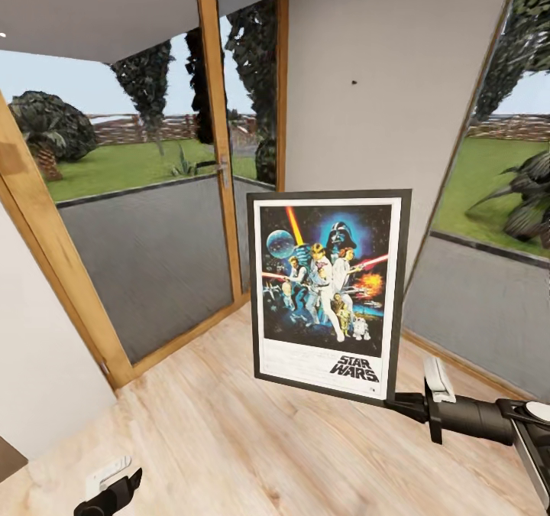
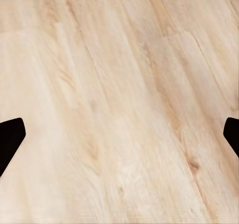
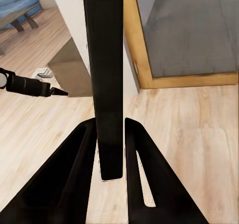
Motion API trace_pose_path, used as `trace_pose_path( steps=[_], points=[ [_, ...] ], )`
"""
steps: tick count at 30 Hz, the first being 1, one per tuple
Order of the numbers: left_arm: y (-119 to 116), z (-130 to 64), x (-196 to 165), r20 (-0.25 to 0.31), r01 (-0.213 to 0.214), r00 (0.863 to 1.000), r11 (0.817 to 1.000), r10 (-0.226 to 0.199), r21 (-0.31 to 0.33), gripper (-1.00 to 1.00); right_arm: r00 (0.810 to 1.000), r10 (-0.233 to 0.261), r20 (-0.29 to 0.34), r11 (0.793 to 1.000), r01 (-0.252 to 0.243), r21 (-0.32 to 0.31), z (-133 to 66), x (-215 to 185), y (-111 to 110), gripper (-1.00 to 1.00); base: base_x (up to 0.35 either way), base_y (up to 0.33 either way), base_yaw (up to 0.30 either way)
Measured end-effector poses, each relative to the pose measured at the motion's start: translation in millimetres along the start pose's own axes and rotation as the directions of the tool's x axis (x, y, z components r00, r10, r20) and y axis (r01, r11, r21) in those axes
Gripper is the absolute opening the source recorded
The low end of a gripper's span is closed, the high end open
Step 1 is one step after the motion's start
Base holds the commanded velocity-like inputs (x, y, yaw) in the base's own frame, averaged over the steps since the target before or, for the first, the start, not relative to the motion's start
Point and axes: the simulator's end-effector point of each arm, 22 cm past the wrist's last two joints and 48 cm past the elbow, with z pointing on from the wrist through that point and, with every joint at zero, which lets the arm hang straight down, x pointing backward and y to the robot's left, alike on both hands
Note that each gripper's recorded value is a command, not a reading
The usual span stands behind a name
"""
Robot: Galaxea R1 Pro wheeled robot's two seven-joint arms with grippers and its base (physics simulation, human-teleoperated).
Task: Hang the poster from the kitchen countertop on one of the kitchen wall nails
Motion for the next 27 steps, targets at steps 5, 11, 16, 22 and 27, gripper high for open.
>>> trace_pose_path(
  steps=[5,11,16,22,27],
  points=[
    [-0.2,0.0,0.0,0.0,-0.001,1.0,1.0,0.001,0.0,1.0,1.0,0.002,0.0,1.0,-0.002,0.001,0.0,0.1,-0.1,-1.0,0.269,0.238,-0.258],
    [-0.1,0.0,0.0,0.0,-0.001,1.0,1.0,0.001,0.0,1.0,1.0,0.002,0.0,1.0,-0.002,0.001,0.0,0.2,-0.1,-1.0,0.269,0.238,-0.192],
    [-0.2,0.0,0.1,0.0,-0.001,1.0,1.0,0.001,0.001,1.0,1.0,0.001,0.0,1.0,-0.001,0.0,0.0,0.0,0.0,-1.0,0.269,0.238,-0.024],
    [-0.4,-0.1,-0.3,0.001,-0.001,1.0,1.0,0.001,0.001,1.0,1.0,0.001,0.001,1.0,-0.001,0.0,-0.5,0.0,0.2,-1.0,0.269,0.238,-0.068],
    [-1.1,-0.5,-1.9,0.004,0.0,1.0,1.0,0.0,0.003,1.0,1.0,0.0,0.002,1.0,0.0,0.0,-0.9,-1.2,1.0,-1.0,0.269,0.238,-0.236]
  ],
)
